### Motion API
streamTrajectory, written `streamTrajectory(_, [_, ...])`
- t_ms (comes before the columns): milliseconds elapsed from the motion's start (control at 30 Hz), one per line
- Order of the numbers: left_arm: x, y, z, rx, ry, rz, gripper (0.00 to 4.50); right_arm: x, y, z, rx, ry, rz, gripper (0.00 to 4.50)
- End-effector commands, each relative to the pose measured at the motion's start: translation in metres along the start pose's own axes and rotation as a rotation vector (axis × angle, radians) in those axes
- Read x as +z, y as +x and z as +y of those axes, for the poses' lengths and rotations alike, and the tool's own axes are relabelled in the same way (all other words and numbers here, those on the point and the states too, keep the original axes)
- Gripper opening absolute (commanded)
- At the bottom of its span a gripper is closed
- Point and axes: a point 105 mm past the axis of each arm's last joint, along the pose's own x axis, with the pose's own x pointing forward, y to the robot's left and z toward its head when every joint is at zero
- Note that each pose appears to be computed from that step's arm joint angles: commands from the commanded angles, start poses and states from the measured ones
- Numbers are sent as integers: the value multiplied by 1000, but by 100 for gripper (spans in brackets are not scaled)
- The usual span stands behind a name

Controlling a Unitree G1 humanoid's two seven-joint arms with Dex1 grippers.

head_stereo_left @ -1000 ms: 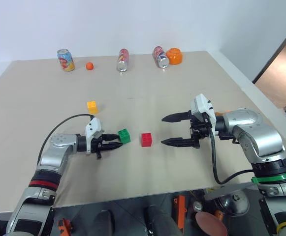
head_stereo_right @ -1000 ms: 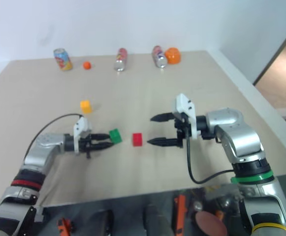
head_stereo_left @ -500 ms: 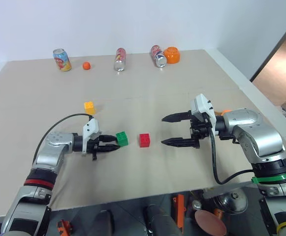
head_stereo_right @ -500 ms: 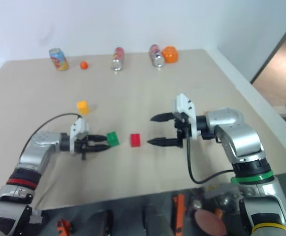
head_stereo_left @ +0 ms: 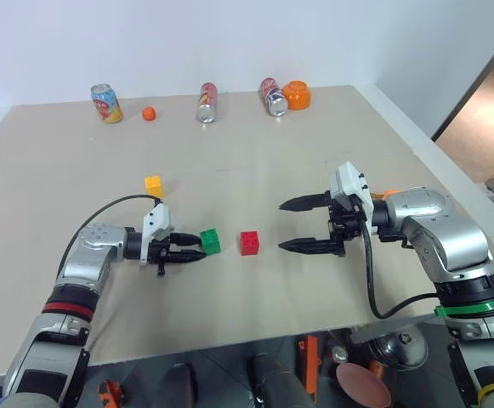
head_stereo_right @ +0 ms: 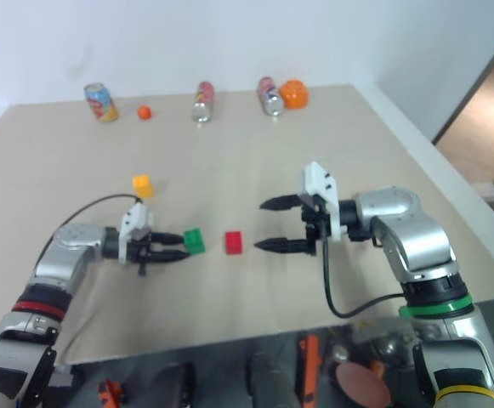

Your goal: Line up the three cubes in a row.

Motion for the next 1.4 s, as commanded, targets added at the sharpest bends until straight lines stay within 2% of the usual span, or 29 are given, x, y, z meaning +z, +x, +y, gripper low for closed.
streamTrajectory(33, [-1,1,-8,-66,7,8,126,14,-5,1,-9,-57,-16,435])
streamTrajectory(333, [27,-5,3,-32,1,-79,126,12,-4,1,-9,-53,-15,435])
streamTrajectory(600, [36,-7,3,-29,16,-99,126,12,-3,0,-5,-52,-18,435])
streamTrajectory(900, [13,-8,1,-40,70,-8,126,14,-2,0,-6,-55,-25,435])
streamTrajectory(1400, [9,-3,8,-55,108,8,126,13,-6,3,-16,-49,-20,435])
